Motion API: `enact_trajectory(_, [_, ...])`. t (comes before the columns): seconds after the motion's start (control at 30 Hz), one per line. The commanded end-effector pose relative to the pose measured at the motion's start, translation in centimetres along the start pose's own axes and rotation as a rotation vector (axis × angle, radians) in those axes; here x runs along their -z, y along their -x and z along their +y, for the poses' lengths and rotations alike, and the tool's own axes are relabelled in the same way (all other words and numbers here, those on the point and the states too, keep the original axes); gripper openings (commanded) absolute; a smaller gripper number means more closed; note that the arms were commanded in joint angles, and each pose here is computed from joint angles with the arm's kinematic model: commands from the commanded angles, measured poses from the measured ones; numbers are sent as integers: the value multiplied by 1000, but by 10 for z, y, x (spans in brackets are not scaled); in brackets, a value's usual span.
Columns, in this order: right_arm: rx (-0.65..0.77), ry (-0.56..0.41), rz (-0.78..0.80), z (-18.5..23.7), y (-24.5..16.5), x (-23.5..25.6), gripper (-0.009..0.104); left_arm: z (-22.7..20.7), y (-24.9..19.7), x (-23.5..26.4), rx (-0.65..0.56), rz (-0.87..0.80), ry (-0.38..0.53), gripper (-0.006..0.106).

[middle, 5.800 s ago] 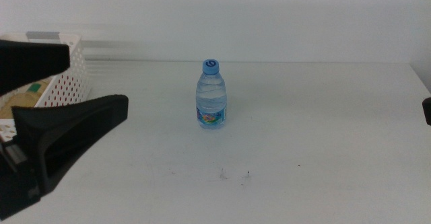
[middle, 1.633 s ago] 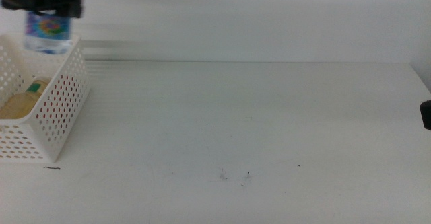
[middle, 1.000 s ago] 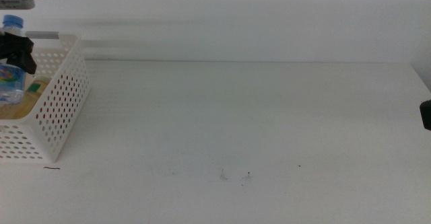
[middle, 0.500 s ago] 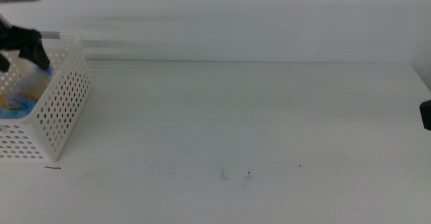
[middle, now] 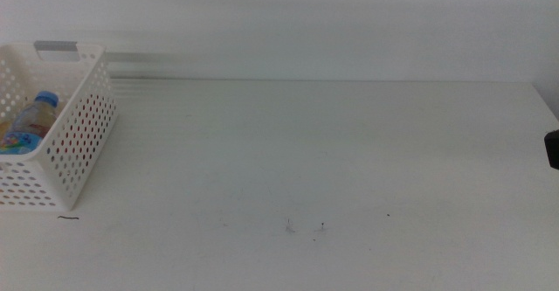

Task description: Use arms to grab the bottles and put them into the dustbin to the left of the table.

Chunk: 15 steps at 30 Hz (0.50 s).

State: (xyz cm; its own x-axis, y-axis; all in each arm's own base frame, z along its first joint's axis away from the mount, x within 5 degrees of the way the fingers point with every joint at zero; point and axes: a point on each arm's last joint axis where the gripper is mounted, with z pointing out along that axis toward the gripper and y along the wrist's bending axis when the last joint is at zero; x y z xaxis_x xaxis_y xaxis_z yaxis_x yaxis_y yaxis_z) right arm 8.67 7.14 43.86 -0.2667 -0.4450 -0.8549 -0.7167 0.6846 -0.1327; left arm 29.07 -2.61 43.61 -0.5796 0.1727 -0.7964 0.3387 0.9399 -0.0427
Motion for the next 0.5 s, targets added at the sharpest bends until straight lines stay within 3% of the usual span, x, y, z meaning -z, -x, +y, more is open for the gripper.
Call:
enact_trajectory(0.0, [11,-9,-17,-1,2,3,93,-30,-5,24,-52,-132,-63,94])
enact_trajectory(0.17, [11,-9,-17,-1,2,3,93,-69,-34,57,-118,-294,-117,94])
enact_trajectory(0.47, [11,-9,-17,-1,2,3,93,-75,-72,90,-80,-464,-74,94])
